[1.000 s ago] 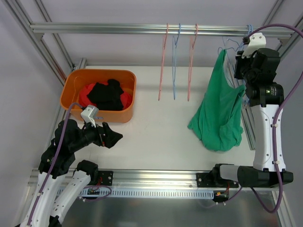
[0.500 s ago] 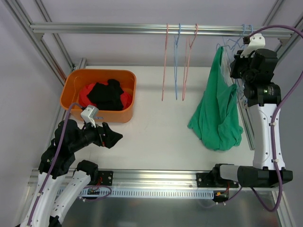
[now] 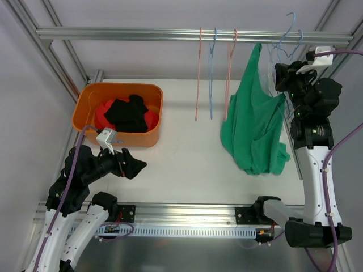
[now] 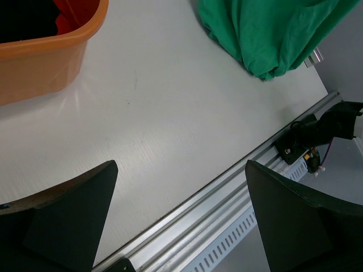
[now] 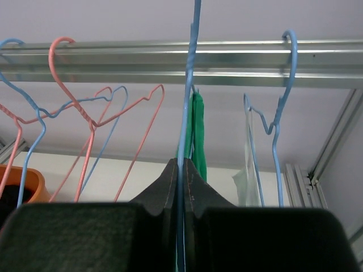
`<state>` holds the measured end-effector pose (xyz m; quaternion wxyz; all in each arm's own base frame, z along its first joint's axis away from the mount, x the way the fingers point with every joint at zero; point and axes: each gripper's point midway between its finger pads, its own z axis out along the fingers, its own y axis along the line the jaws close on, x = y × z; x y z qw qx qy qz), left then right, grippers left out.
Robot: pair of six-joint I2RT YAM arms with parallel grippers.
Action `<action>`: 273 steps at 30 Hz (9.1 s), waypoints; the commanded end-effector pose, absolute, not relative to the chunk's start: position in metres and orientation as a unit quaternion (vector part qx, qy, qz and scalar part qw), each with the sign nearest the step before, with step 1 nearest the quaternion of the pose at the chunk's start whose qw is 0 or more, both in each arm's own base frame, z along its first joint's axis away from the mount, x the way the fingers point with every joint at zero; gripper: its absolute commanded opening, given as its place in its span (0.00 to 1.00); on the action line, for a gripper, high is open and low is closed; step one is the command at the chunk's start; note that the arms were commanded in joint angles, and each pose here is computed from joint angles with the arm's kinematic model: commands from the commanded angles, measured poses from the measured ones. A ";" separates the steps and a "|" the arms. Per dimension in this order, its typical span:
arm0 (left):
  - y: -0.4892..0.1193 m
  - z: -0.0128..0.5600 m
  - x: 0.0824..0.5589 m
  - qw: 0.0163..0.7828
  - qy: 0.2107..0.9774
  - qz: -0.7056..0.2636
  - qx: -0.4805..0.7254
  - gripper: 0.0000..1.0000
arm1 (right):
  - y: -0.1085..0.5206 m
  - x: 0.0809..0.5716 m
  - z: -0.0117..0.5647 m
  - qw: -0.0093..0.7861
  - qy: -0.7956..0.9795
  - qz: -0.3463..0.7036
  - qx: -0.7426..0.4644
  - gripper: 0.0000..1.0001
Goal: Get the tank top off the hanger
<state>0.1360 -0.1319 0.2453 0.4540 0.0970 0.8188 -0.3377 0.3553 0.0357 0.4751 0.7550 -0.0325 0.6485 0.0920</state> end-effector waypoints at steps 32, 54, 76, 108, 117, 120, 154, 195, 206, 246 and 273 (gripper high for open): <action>-0.408 0.519 0.140 0.513 0.587 -0.513 0.360 0.93 | 0.076 0.000 0.496 0.755 0.613 0.211 -0.098 0.00; -0.452 0.463 0.173 0.496 0.643 -0.470 0.346 0.00 | 0.073 0.033 0.511 0.767 0.597 0.219 -0.086 0.00; -0.273 0.464 0.139 0.573 0.652 -0.440 0.230 0.00 | 0.112 -0.062 0.518 0.783 0.441 0.319 -0.300 0.00; -0.217 0.171 0.150 0.427 0.861 -0.238 0.141 0.00 | 0.017 0.100 0.465 0.841 0.532 0.097 -0.018 0.00; -0.216 0.186 0.149 0.438 0.850 -0.241 0.170 0.00 | 0.051 0.168 0.421 0.716 0.682 0.146 -0.038 0.00; -0.223 0.191 0.144 0.429 0.845 -0.252 0.193 0.00 | 0.054 0.204 0.446 0.714 0.686 0.136 -0.036 0.00; -0.329 0.186 0.142 0.330 0.854 -0.300 0.269 0.99 | 0.105 0.380 0.397 0.649 0.744 0.157 -0.021 0.00; -0.328 0.135 0.173 0.442 0.869 -0.038 0.218 0.00 | 0.052 0.099 0.432 0.753 0.631 0.174 -0.063 1.00; -0.188 0.362 0.220 0.596 0.796 -0.107 0.026 0.00 | 0.053 0.113 0.441 0.765 0.614 0.189 -0.040 1.00; 0.048 0.265 0.391 0.447 0.797 -0.065 -0.401 0.84 | 0.056 0.174 0.388 0.660 0.735 0.148 -0.048 1.00; -0.099 0.329 0.172 0.544 0.783 -0.299 0.024 0.98 | -0.049 0.395 0.408 0.550 0.828 -0.106 -0.017 0.52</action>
